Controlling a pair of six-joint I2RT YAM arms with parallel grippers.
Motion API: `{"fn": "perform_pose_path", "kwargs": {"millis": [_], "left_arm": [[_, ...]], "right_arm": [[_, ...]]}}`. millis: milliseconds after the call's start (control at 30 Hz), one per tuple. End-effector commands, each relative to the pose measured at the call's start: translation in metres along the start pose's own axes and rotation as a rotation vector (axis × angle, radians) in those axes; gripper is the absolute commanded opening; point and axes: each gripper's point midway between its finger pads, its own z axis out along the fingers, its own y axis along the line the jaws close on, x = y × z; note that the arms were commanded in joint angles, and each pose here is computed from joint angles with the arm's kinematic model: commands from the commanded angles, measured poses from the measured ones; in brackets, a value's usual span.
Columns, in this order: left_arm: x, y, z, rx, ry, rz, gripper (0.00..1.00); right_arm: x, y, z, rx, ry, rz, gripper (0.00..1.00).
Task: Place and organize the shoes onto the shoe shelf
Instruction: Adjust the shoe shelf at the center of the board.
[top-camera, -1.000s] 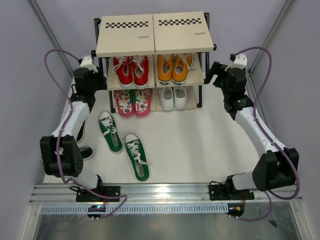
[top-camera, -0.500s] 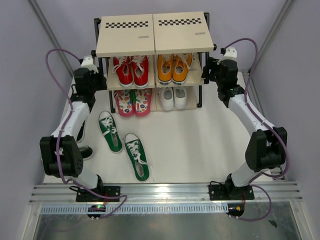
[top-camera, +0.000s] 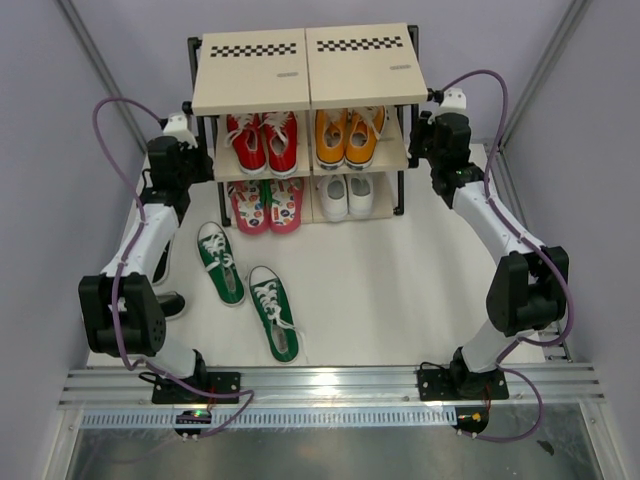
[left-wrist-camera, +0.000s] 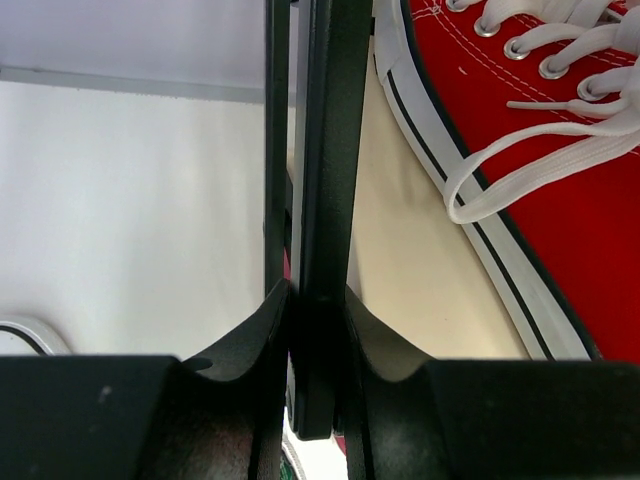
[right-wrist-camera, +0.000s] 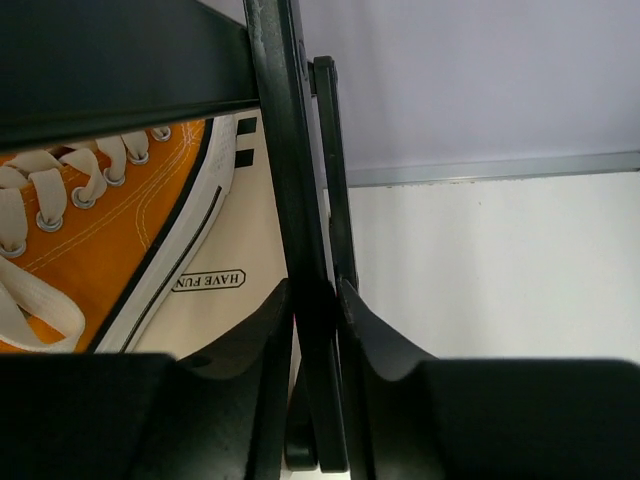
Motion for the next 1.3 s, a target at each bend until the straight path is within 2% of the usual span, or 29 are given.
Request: {"fn": "perform_pose_path", "kwargs": {"millis": [0,167,367,667,800,900,933,1033,1067,1133,1167,1267], "left_arm": [[0.013,-0.006,-0.020,0.018,0.083,-0.035,0.10],[0.013,-0.008,-0.021,0.029,0.090,-0.036,0.11],[0.015,-0.005,-0.021,0.014,0.112,-0.016,0.11],[0.018,-0.004,-0.021,0.013,0.130,-0.007,0.11],[0.013,-0.005,-0.022,0.013,0.142,-0.012,0.15],[0.017,-0.009,-0.027,0.025,0.195,-0.026,0.22],[0.015,-0.010,-0.029,0.026,0.200,-0.030,0.24],[0.008,-0.013,-0.036,0.032,0.181,-0.047,0.43],[0.006,-0.014,-0.038,0.031,0.175,-0.050,0.51],[-0.003,-0.016,-0.046,0.029,0.149,-0.059,0.59],[-0.005,-0.017,-0.049,0.032,0.143,-0.063,0.67],[-0.013,-0.023,-0.065,0.044,0.129,-0.085,0.78]], "right_arm": [[-0.005,-0.007,0.003,0.021,-0.014,-0.030,0.24],[-0.005,-0.005,-0.005,0.002,-0.006,-0.029,0.04],[-0.013,-0.003,-0.035,-0.026,-0.050,-0.019,0.03],[0.002,-0.003,-0.058,-0.037,0.003,0.018,0.03],[0.004,-0.008,-0.067,-0.009,0.027,0.034,0.04],[-0.002,-0.006,-0.078,-0.013,0.046,0.042,0.25],[-0.004,-0.006,-0.086,-0.014,0.055,0.042,0.38],[-0.015,-0.003,-0.105,-0.034,0.059,0.044,0.63],[-0.018,-0.002,-0.110,-0.043,0.060,0.043,0.67],[-0.024,0.000,-0.126,-0.057,0.058,0.042,0.76],[-0.024,0.000,-0.131,-0.062,0.060,0.039,0.79],[-0.030,0.002,-0.152,-0.086,0.056,0.039,0.84]]}}
